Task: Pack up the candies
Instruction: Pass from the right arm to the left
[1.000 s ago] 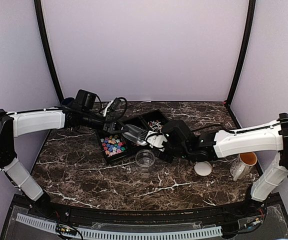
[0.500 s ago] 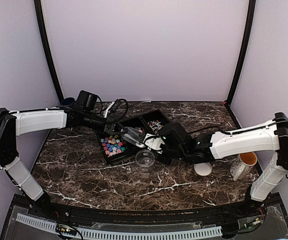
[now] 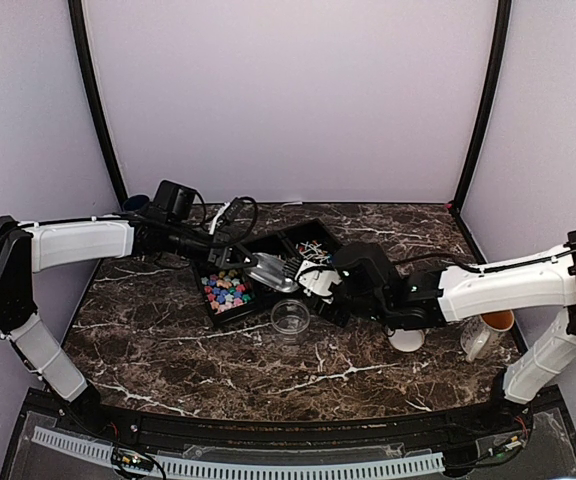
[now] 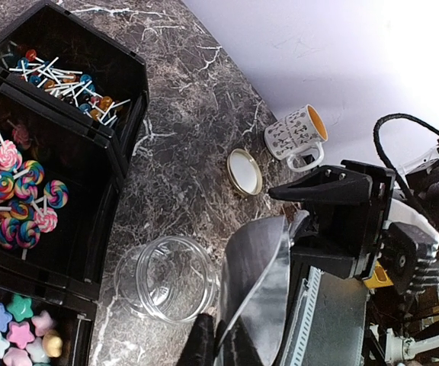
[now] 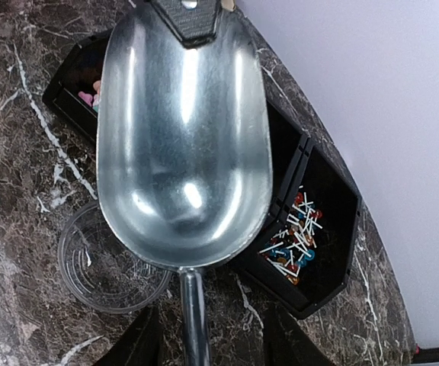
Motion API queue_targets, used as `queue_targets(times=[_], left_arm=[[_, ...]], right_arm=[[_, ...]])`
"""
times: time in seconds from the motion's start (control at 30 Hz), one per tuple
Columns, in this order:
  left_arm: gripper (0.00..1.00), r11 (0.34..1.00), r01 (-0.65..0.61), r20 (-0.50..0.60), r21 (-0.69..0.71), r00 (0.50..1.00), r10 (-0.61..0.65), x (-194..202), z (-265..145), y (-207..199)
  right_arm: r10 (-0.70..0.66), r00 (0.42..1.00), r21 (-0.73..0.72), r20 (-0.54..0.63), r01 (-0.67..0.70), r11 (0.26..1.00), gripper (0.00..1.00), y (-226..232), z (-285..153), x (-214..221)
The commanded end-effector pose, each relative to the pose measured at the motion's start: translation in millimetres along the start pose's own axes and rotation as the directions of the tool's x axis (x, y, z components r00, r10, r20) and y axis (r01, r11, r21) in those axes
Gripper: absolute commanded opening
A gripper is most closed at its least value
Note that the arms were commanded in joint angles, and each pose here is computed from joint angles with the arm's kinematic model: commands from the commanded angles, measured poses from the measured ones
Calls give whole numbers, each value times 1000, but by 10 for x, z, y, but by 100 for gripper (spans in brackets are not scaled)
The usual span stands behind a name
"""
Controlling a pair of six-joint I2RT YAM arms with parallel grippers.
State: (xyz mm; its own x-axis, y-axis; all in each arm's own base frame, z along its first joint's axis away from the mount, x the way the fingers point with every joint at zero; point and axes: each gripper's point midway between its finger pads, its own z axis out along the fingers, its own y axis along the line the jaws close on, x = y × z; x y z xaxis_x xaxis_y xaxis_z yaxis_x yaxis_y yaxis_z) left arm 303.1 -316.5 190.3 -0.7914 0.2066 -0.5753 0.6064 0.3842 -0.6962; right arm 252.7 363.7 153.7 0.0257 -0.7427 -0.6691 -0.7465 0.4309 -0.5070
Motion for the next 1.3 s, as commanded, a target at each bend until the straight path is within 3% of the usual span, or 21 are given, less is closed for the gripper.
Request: queue_targets(times=[0.0,0.07,0.2,0.23,0.5,0.9,1.0,1.27], left_arm=[[0,995,-71,45,71,997,68,-147,-113,-292],[0,993,-85,52,77,995,81,-156,-132,-327],[0,989,-110,73,96,992,103,-182,-172,-405],[0,988,-113,75,103,992,106,-186,-177,-423],[0,980,-114,77,166,992,102,-170,-189,-522],[0,970,-87,57,227,995,76,-132,-162,-567],[0,970,-81,54,229,996,71,-129,-159,-561],[0,969,-75,49,236,997,65,-120,-151,-565]], right_arm=[[46,987,7,151,-48,999,47,-94,-231,-280],[56,981,-9,187,-55,998,55,-89,-300,-304],[80,959,-35,272,-73,997,95,-102,-462,-359],[88,952,-44,295,-78,996,99,-106,-501,-370],[142,900,-71,413,-124,990,99,-212,-713,-426],[116,879,-35,462,-113,993,82,-254,-692,-506],[106,876,-36,470,-101,994,67,-240,-686,-532],[79,868,-17,491,-81,997,62,-239,-682,-547]])
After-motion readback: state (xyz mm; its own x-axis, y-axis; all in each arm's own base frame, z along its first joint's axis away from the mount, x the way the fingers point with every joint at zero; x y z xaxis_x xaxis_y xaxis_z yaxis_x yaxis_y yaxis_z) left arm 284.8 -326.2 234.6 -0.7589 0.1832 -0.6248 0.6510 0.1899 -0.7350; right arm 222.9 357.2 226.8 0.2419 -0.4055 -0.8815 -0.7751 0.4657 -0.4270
